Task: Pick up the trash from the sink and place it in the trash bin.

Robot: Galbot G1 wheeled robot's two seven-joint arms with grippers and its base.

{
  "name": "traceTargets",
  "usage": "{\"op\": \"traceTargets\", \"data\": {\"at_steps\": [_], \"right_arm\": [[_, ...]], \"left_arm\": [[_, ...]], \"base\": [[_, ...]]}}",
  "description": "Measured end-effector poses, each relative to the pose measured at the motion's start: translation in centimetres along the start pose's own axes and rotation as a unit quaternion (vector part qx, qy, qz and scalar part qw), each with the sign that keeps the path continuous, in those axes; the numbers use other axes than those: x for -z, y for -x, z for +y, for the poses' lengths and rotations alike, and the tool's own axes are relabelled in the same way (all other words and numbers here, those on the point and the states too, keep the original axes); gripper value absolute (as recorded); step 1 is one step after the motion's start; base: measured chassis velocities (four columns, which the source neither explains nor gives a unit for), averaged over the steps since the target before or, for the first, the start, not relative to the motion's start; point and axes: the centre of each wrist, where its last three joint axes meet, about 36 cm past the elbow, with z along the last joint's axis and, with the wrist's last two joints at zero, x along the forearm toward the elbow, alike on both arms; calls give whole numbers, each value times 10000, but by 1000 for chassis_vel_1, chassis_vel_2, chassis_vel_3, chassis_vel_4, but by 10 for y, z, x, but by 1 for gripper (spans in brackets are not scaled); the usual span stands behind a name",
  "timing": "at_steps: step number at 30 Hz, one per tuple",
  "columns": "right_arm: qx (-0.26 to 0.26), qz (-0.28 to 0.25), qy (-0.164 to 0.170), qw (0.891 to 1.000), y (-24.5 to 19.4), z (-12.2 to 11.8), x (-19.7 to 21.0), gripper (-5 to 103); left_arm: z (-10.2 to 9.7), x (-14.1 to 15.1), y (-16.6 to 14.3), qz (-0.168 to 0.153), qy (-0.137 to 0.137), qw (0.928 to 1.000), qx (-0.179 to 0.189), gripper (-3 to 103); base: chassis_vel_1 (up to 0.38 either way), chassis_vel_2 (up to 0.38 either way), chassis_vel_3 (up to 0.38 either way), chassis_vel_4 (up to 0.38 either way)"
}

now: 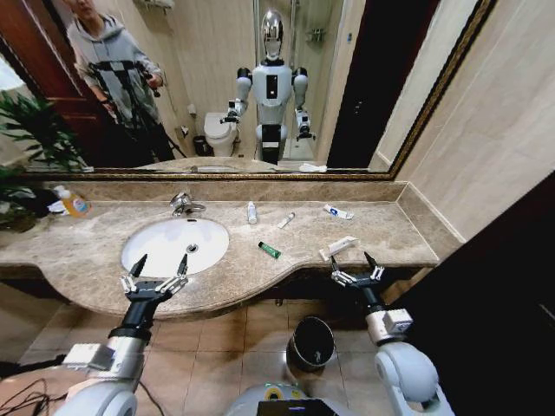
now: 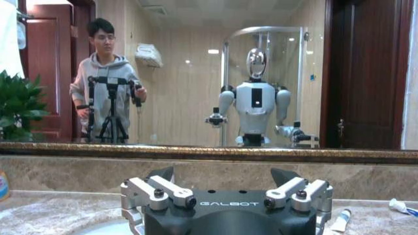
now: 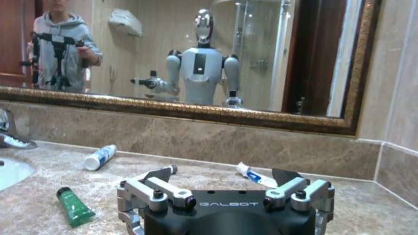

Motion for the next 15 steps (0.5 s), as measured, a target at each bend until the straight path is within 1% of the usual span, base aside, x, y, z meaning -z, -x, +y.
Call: {"op": "traceTargets", "data": {"at_steps": [3, 5, 7, 10, 11, 13, 14, 15], "right_arm": [[81, 4, -88, 9999, 12, -3, -3, 100], [206, 135, -184, 9995, 23, -7, -3, 100], [218, 178, -193, 9994, 25, -7, -3, 100], [122, 413, -296, 9986, 33, -3, -9, 100], [122, 413, -296, 9986, 33, -3, -9, 100], [36, 485, -315, 9983, 36, 2, -14, 100], [-27, 529, -304, 9981, 40, 10, -18, 100], [-27, 529, -304, 9981, 40, 10, -18, 100]], "left_arm": [[0, 0, 0, 0, 0, 10000, 0, 100], [0, 0, 0, -1, 0, 10000, 0, 100], [0, 0, 0, 0, 0, 10000, 0, 100], [0, 0, 0, 0, 0, 10000, 0, 100], [0, 0, 0, 0, 0, 10000, 0, 100], [0, 0, 0, 0, 0, 10000, 0, 100], [0, 0, 0, 0, 0, 10000, 0, 100], [0, 0, 0, 0, 0, 10000, 0, 100]], "base": [[0, 0, 0, 0], [0, 0, 0, 0], [0, 0, 0, 0], [0, 0, 0, 0], [0, 0, 0, 0], [0, 0, 0, 0], [0, 0, 0, 0], [0, 0, 0, 0]]}}
